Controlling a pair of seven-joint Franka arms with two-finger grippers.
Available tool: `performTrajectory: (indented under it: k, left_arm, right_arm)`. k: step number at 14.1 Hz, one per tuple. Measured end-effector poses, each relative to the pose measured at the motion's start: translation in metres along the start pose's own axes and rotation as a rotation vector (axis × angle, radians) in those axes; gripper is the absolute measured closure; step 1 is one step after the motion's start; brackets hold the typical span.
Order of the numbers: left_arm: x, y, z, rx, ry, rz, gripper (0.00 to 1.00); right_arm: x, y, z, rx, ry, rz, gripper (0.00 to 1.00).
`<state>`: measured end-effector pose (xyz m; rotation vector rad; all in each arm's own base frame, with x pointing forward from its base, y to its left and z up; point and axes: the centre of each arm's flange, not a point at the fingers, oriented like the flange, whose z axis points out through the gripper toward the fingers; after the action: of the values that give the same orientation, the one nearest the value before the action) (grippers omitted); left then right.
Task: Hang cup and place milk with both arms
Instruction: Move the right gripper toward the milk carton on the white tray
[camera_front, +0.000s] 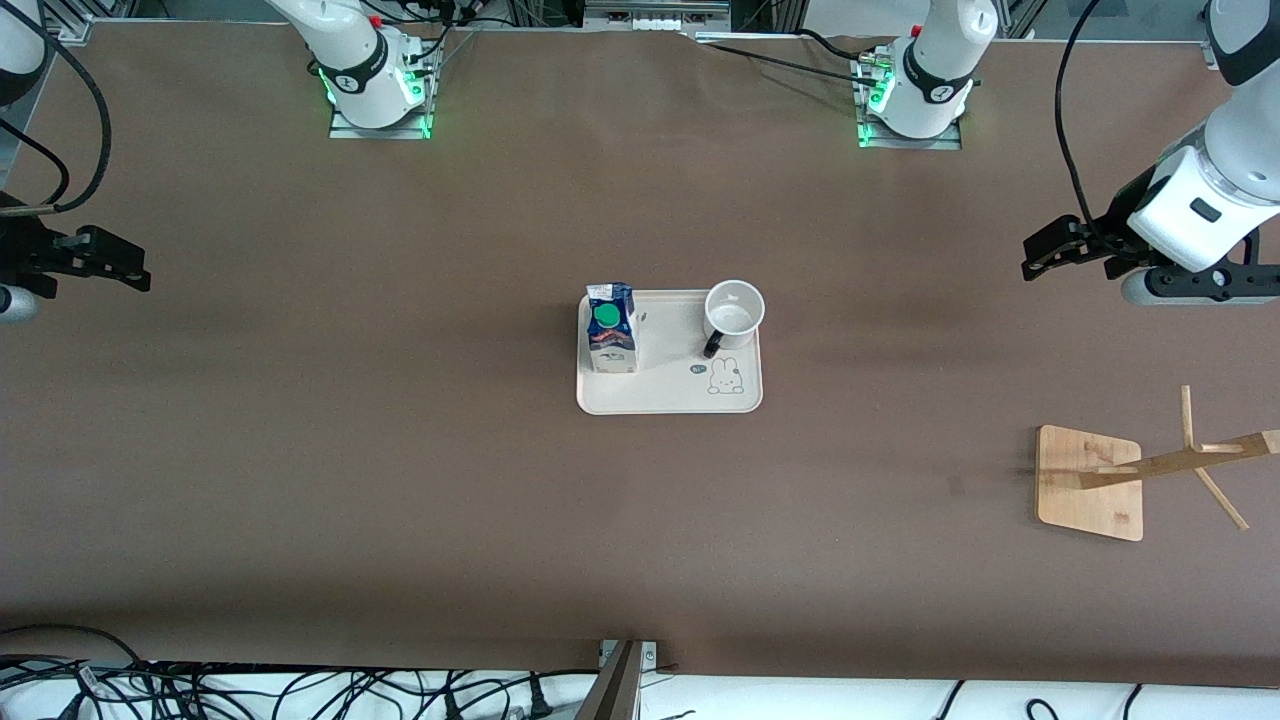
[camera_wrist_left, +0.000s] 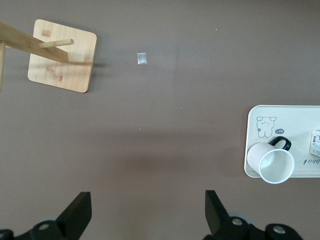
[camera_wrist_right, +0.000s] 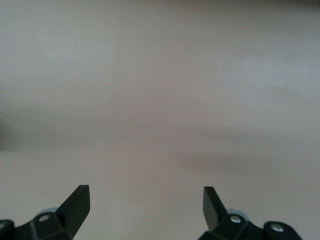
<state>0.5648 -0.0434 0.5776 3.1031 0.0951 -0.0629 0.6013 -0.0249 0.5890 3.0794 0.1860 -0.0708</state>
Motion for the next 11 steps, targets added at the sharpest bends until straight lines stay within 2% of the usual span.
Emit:
performTrajectory:
  k: [6, 9, 11]
  left_arm:
    - [-0.001, -0.001, 0.0, 0.001, -0.012, -0.002, 0.0]
    - [-0.001, -0.001, 0.0, 0.001, -0.011, -0.002, 0.0]
    - [-0.001, -0.001, -0.002, 0.001, -0.008, -0.002, 0.0]
  right_arm:
    - [0.001, -0.01, 0.003, 0.03, -0.012, -0.011, 0.0]
    - [0.011, -0.042, 0.024, 0.147, -0.04, -0.036, 0.0]
    - [0.019, -0.062, 0.041, 0.172, -0.069, -0.061, 0.0]
